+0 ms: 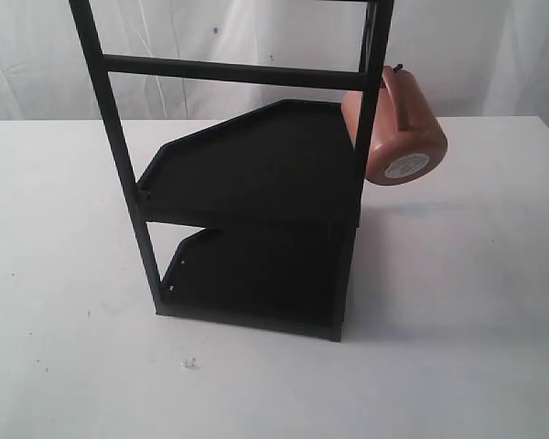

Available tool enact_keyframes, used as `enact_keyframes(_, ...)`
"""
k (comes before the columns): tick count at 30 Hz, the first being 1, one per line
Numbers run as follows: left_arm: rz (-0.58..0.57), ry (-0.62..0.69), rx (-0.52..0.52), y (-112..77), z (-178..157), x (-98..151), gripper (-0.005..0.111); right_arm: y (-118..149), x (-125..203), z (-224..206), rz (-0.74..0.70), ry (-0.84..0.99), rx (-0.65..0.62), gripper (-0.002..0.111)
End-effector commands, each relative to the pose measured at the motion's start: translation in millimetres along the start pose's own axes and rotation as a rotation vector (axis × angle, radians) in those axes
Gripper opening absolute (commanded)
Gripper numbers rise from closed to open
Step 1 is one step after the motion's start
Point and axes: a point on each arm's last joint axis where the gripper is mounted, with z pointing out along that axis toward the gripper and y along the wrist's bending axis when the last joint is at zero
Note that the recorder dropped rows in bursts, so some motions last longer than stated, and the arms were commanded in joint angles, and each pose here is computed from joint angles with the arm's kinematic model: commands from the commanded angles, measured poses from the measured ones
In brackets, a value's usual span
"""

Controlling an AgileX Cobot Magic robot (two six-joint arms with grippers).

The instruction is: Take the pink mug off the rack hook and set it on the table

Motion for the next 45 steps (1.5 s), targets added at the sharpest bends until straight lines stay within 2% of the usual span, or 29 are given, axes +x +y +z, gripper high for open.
enact_keyframes(1, 0.002, -0.005, 0.007, -0.4, 0, 0, 0.0, 0, -1, 0, -0.008, -0.011, 0.005, 0.0)
enact_keyframes(7, 0.002, -0.005, 0.007, -0.4, 0, 0, 0.0, 0, -2, 0, -0.026, -0.028, 0.002, 0.0)
enact_keyframes(11, 0.002, -0.005, 0.007, -0.4, 0, 0, 0.0, 3, -9, -1, -0.056, -0.102, -0.025, 0.0)
enact_keyframes(13, 0.002, -0.005, 0.007, -0.4, 0, 0, 0.0, 4, -13, -1, -0.18, -0.147, -0.024, 0.0)
enact_keyframes(18, 0.002, -0.005, 0.007, -0.4, 0, 0, 0.0, 5, -20, -3, -0.647, -0.23, 0.015, 0.0)
enact_keyframes(21, 0.002, -0.005, 0.007, -0.4, 0, 0, 0.0, 9, -23, -4, -0.708, -0.285, 0.002, 0.0)
enact_keyframes(23, 0.002, -0.005, 0.007, -0.4, 0, 0, 0.0, 13, -28, -6, -0.629, -0.352, -0.041, 0.0)
enact_keyframes(25, 0.002, -0.005, 0.007, -0.4, 0, 0, 0.0, 19, -35, -9, -0.423, -0.439, -0.122, 0.0)
enact_keyframes(26, 0.002, -0.005, 0.007, -0.4, 0, 0, 0.0, 23, -41, -13, -0.271, -0.514, -0.196, 0.0)
enact_keyframes(27, 0.002, -0.005, 0.007, -0.4, 0, 0, 0.0, 25, -44, -16, -0.213, -0.546, -0.229, 0.0)
enact_keyframes(29, 0.002, -0.005, 0.007, -0.4, 0, 0, 0.0, 26, -46, -17, -0.197, -0.575, -0.247, 0.0)
enact_keyframes(32, 0.002, -0.005, 0.007, -0.4, 0, 0, 0.0, 22, -42, -13, -0.336, -0.521, -0.169, 0.0)
enact_keyframes(33, 0.002, -0.005, 0.007, -0.4, 0, 0, 0.0, 22, -42, -14, -0.338, -0.527, -0.169, 0.0)
enact_keyframes(34, 0.002, -0.005, 0.007, -0.4, 0, 0, 0.0, 23, -45, -15, -0.159, -0.543, -0.222, 0.0)
enact_keyframes(35, 0.002, -0.005, 0.007, -0.4, 0, 0, 0.0, 22, -47, -17, 0.117, -0.538, -0.29, 0.0)
enact_keyframes(37, 0.002, -0.005, 0.007, -0.4, 0, 0, 0.0, 22, -56, -20, 0.293, -0.531, -0.325, 0.0)
enact_keyframes(38, 0.002, -0.005, 0.007, -0.4, 0, 0, 0.0, 23, -63, -24, 0.293, -0.544, -0.325, 0.0)
enact_keyframes(40, 0.002, -0.005, 0.007, -0.4, 0, 0, 0.0, 26, -81, -30, 0.201, -0.592, -0.308, 0.0)
enact_keyframes(43, 0.002, -0.005, 0.007, -0.4, 0, 0, 0.0, 31, -100, -13, -0.165, -0.55, -0.191, 0.0)
enact_keyframes(45, 0.002, -0.005, 0.007, -0.4, 0, 0, 0.0, 32, -100, 2, -0.332, -0.493, -0.146, 0.0)
